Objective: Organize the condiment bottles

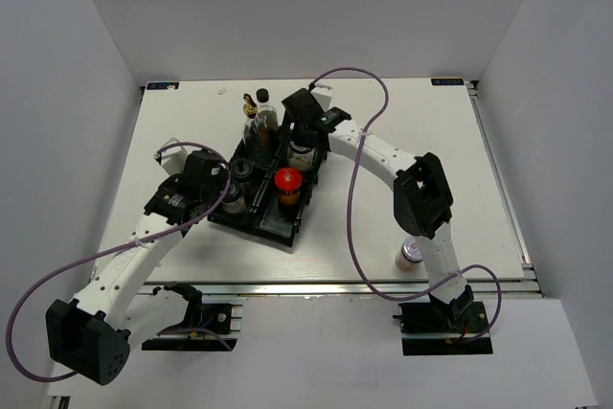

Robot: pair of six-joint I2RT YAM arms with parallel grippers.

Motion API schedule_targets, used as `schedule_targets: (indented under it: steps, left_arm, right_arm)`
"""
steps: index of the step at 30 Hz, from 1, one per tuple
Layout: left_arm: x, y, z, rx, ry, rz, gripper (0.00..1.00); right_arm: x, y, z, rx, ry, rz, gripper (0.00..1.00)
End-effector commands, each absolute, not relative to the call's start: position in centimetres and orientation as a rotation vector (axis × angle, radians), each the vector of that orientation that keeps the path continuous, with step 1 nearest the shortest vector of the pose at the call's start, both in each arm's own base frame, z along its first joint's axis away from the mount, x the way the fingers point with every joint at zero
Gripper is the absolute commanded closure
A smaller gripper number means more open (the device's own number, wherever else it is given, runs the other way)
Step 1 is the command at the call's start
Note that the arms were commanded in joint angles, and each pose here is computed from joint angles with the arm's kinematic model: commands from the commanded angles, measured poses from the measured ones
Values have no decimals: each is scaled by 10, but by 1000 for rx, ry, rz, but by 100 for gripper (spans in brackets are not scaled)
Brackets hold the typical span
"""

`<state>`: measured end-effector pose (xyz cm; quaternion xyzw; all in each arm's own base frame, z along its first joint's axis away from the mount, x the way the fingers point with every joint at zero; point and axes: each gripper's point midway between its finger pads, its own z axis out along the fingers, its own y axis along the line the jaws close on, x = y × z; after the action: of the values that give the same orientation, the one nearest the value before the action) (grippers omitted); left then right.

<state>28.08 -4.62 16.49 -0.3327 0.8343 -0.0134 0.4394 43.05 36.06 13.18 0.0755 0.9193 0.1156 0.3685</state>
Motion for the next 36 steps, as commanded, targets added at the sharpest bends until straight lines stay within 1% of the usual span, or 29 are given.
schedule_targets:
  steps: [1, 5, 7, 8, 9, 10, 11, 12, 13, 14, 15, 16, 17, 19, 20, 22, 23, 26, 28, 31, 36]
  left_arm:
    - [283, -46, 172, -834, 2041, -47, 2]
    - [281, -44, 177, -841, 2038, -43, 2]
    - [279, -43, 179, -845, 2034, -45, 2]
    - [279, -43, 182, -844, 2029, -50, 2]
    - [277, -42, 184, -841, 2029, -48, 2]
    - [276, -41, 187, -841, 2025, -48, 2]
    - [275, -40, 189, -840, 2023, -44, 2]
    - [273, -38, 193, -839, 2022, -38, 2]
    - [272, -37, 196, -837, 2021, -36, 2]
    - [271, -37, 199, -827, 2025, -33, 2]
    - [269, -38, 203, -793, 2042, -35, 2]
    - [269, -39, 204, -779, 2053, -31, 2]
    - [264, -37, 202, -762, 2086, -4, 2]
    - [263, -38, 205, -734, 2110, 7, 2]
    - [261, -37, 203, -711, 2132, 26, 2]
    - [259, -34, 202, -697, 2139, 50, 2]
    - [258, -33, 201, -694, 2141, 56, 2]
    - [257, -33, 205, -672, 2129, 52, 2]
    - [257, -31, 207, -669, 2116, 55, 2]
    - [257, -30, 209, -665, 2097, 42, 2]
    - [258, -34, 202, -662, 2120, 32, 2]
  right_arm:
    - [435, 372, 192, 178, 2243, 428, 11]
    - [432, 364, 210, 165, 2216, 425, 11]
    - [429, 357, 233, 157, 2168, 432, 11]
    - [424, 351, 229, 142, 2175, 417, 11]
    - [419, 341, 250, 122, 2139, 425, 10]
    - [416, 333, 254, 116, 2126, 420, 10]
    - [406, 321, 237, 94, 2163, 378, 11]
    - [396, 303, 257, 88, 2127, 376, 11]
    - [388, 290, 255, 86, 2129, 351, 11]
    - [374, 266, 224, 76, 2188, 274, 11]
    - [360, 241, 246, 111, 2136, 266, 11]
    - [352, 220, 241, 135, 2139, 227, 11]
    - [325, 190, 229, 147, 2169, 180, 11]
    - [296, 152, 212, 184, 2222, 110, 11]
    - [275, 135, 204, 192, 2246, 108, 11]
    - [250, 115, 192, 232, 2300, 78, 11]
    - [229, 101, 186, 237, 2347, 41, 11]
    - [191, 86, 160, 250, 2480, 12, 11]
    - [176, 79, 143, 263, 2543, -19, 11]
    - [162, 72, 126, 293, 2591, -56, 11]
    - [157, 71, 105, 308, 2638, -59, 11]
